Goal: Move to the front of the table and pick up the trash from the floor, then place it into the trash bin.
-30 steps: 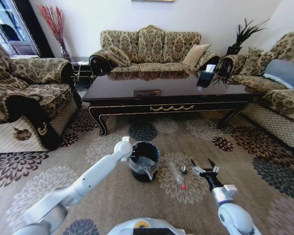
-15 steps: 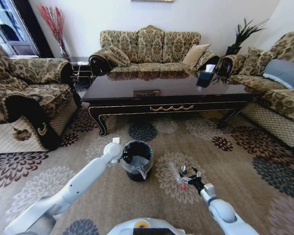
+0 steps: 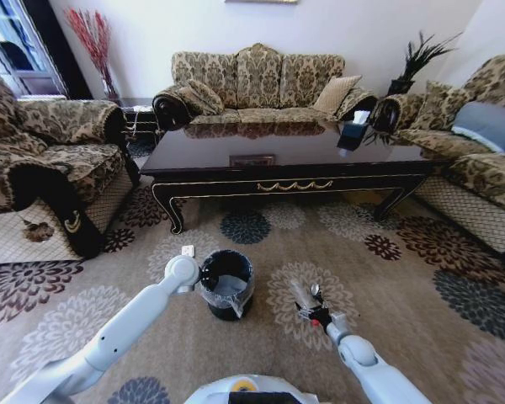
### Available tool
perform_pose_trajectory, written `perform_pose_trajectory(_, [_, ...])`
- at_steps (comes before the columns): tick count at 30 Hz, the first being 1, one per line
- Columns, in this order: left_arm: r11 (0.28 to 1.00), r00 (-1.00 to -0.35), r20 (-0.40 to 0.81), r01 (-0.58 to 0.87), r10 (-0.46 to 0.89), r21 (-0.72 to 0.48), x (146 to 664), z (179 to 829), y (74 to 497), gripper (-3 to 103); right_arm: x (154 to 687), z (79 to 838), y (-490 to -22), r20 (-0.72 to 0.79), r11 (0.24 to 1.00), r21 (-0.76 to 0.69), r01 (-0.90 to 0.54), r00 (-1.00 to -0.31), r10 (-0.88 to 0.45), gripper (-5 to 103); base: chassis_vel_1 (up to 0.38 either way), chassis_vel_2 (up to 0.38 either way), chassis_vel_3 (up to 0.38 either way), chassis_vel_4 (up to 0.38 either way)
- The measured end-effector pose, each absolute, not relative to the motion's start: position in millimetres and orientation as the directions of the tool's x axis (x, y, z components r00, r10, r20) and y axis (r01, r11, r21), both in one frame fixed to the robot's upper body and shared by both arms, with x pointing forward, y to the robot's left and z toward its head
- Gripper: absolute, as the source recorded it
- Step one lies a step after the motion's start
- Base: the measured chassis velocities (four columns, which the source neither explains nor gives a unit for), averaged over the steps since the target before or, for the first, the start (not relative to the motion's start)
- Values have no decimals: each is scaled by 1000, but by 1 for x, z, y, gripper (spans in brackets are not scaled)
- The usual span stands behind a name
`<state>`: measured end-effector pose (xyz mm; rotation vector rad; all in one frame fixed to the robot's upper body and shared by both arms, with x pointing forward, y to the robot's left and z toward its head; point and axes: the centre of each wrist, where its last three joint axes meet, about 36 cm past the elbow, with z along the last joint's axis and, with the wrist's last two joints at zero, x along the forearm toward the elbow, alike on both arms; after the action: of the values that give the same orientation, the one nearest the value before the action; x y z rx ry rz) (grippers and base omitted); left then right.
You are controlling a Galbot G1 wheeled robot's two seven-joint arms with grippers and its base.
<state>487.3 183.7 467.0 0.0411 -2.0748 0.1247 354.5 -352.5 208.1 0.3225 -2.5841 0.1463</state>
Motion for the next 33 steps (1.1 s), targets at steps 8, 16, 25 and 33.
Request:
perform_pose_trajectory(8, [996,-485,874,-64,30,-69,486,468,174,0,358,195,-349,537,972,-30,-232,-824,-180,100,0,0,0,0])
perform_pose_trajectory(16, [996,-487,873,-57,38,-76,485,469,170,0,347,190,-351,556,970,-37,-239,-812,-179,95,0,0,0,0])
perform_pose_trajectory(25, [994,-493,869,-61,47,-88,484,472,169,0,339,189,-351,558,969,-44,-244,-810,-179,62,0,0,0,0])
perform_pose_trajectory(33, [992,-494,868,-71,56,-105,485,475,168,0,335,191,-352,552,971,-45,-236,-816,-173,35,0,0,0,0])
